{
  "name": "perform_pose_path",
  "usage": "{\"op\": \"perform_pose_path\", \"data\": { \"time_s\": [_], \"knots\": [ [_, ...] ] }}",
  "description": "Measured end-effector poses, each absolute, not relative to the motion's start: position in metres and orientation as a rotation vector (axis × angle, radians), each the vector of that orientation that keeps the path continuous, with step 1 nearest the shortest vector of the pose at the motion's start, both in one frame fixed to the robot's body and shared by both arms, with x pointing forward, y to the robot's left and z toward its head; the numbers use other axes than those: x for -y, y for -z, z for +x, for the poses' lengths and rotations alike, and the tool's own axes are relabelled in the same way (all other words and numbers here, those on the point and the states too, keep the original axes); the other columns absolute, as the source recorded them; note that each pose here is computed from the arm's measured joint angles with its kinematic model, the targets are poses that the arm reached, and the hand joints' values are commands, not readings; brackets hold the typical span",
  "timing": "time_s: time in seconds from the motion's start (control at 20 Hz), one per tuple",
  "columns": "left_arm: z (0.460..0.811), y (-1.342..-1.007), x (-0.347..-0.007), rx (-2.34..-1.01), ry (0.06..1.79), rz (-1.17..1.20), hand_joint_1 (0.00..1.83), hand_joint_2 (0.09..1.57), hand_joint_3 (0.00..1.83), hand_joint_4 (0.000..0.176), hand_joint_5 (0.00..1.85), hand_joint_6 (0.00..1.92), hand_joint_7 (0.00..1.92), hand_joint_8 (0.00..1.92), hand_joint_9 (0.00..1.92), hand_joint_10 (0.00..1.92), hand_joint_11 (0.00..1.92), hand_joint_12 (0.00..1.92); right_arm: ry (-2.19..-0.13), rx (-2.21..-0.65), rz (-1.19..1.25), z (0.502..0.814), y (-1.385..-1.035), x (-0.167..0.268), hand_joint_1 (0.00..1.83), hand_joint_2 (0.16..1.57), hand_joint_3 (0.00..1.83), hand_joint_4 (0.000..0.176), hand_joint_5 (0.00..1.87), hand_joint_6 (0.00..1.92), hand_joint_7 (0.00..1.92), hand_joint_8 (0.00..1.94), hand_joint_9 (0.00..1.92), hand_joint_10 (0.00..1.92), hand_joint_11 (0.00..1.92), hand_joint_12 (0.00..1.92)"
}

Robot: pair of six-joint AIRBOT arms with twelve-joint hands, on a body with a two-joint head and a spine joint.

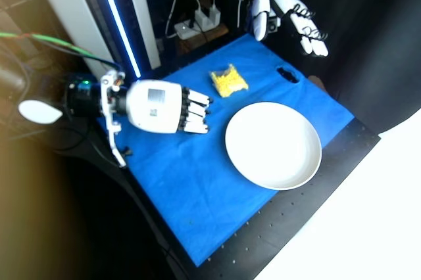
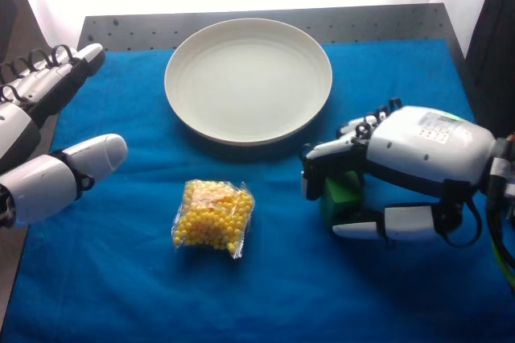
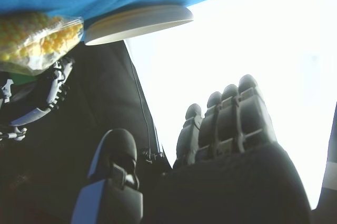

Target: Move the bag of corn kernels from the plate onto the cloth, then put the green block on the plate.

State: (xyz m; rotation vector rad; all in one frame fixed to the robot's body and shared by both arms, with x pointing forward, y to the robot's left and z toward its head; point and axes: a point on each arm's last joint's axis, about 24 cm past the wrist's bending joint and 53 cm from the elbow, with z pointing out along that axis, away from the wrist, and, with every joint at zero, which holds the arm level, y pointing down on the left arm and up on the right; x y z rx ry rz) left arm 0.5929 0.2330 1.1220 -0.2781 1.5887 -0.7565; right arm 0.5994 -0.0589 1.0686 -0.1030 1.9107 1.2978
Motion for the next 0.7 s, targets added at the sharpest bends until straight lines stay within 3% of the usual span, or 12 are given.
{"op": "perform_pose_path", "data": {
  "time_s": [0.05, 0.15, 0.2, 0.25, 0.3, 0.35, 0.4, 0.45, 0.5, 0.55, 0.6, 0.7],
  "knots": [
    [0.593, -1.122, -0.233, -1.59, 0.756, -0.279, 0.14, 1.32, 0.01, 0.094, 0.0, 0.0, 0.0, 0.0, 0.0, 0.0, 0.0, 0.0, -1.305, -1.892, -0.14, 0.599, -1.076, 0.052, 1.34, 1.2, 0.0, 0.0, 0.73, 1.1, 0.9, 1.27, 0.81, 1.51, 0.54, 1.73],
    [0.593, -1.121, -0.234, -1.59, 0.753, -0.282, 0.14, 1.33, 0.01, 0.091, 0.0, 0.0, 0.0, 0.0, 0.0, 0.0, 0.0, 0.0, -1.315, -1.863, -0.176, 0.6, -1.088, 0.045, 1.35, 1.2, 0.0, 0.0, 0.69, 1.2, 0.89, 1.22, 0.78, 1.48, 0.48, 1.67],
    [0.593, -1.121, -0.235, -1.589, 0.753, -0.284, 0.16, 1.31, 0.0, 0.087, 0.0, 0.0, 0.0, 0.0, 0.0, 0.0, 0.0, 0.0, -1.323, -1.837, -0.186, 0.603, -1.097, 0.041, 1.25, 1.17, 0.0, 0.0, 0.75, 1.23, 0.98, 1.13, 0.82, 1.17, 0.47, 1.65],
    [0.593, -1.122, -0.235, -1.588, 0.752, -0.284, 0.16, 1.3, 0.0, 0.094, 0.0, 0.0, 0.0, 0.0, 0.0, 0.0, 0.0, 0.0, -1.324, -1.822, -0.191, 0.606, -1.103, 0.04, 1.23, 1.18, 0.0, 0.0, 0.75, 1.19, 0.96, 1.22, 0.81, 1.25, 0.49, 1.75],
    [0.593, -1.121, -0.235, -1.588, 0.752, -0.285, 0.16, 1.3, 0.0, 0.092, 0.0, 0.0, 0.0, 0.0, 0.0, 0.0, 0.0, 0.0, -1.324, -1.8, -0.198, 0.611, -1.111, 0.039, 1.22, 1.22, 0.0, 0.0, 0.73, 1.14, 0.87, 1.43, 0.8, 1.53, 0.57, 1.89],
    [0.593, -1.122, -0.235, -1.587, 0.752, -0.287, 0.17, 1.31, 0.0, 0.067, 0.0, 0.0, 0.0, 0.0, 0.0, 0.0, 0.0, 0.0, -1.323, -1.787, -0.2, 0.614, -1.115, 0.039, 1.21, 1.25, 0.0, 0.0, 0.7, 1.14, 0.81, 1.56, 0.82, 1.74, 0.69, 1.91],
    [0.593, -1.122, -0.236, -1.586, 0.75, -0.289, 0.18, 1.31, 0.0, 0.053, 0.0, 0.0, 0.0, 0.0, 0.0, 0.0, 0.0, 0.0, -1.321, -1.769, -0.207, 0.618, -1.121, 0.037, 1.21, 1.24, 0.0, 0.0, 0.73, 1.29, 0.78, 1.44, 0.84, 1.8, 0.76, 1.92],
    [0.594, -1.121, -0.236, -1.586, 0.749, -0.292, 0.18, 1.31, 0.0, 0.053, 0.0, 0.0, 0.0, 0.0, 0.0, 0.0, 0.0, 0.0, -1.324, -1.754, -0.21, 0.622, -1.126, 0.034, 1.21, 1.24, 0.0, 0.0, 0.73, 1.29, 0.78, 1.44, 0.84, 1.8, 0.76, 1.92],
    [0.593, -1.122, -0.236, -1.586, 0.748, -0.291, 0.22, 1.32, 0.0, 0.056, 0.0, 0.0, 0.0, 0.0, 0.0, 0.0, 0.0, 0.0, -1.329, -1.737, -0.211, 0.627, -1.131, 0.03, 1.23, 1.21, 0.0, 0.0, 0.76, 1.12, 0.88, 1.4, 0.73, 1.48, 0.55, 1.9],
    [0.593, -1.122, -0.236, -1.585, 0.75, -0.291, 0.22, 1.32, 0.0, 0.056, 0.0, 0.0, 0.0, 0.0, 0.0, 0.0, 0.0, 0.0, -1.331, -1.726, -0.213, 0.63, -1.134, 0.027, 1.23, 1.21, 0.0, 0.0, 0.76, 1.12, 0.88, 1.4, 0.73, 1.48, 0.55, 1.9],
    [0.593, -1.121, -0.237, -1.586, 0.746, -0.292, 0.21, 1.33, 0.01, 0.037, 0.0, 0.0, 0.0, 0.0, 0.0, 0.0, 0.0, 0.0, -1.328, -1.713, -0.225, 0.634, -1.139, 0.023, 1.13, 1.2, 0.0, 0.0, 0.81, 1.23, 0.92, 1.67, 0.95, 1.89, 0.99, 1.92],
    [0.593, -1.121, -0.238, -1.587, 0.745, -0.295, 0.19, 1.33, 0.01, 0.06, 0.0, 0.0, 0.0, 0.0, 0.0, 0.0, 0.0, 0.0, -1.317, -1.694, -0.223, 0.647, -1.144, 0.017, 1.12, 1.21, 0.0, 0.0, 0.8, 1.25, 1.03, 1.85, 1.21, 1.92, 1.33, 1.92]
  ]
}}
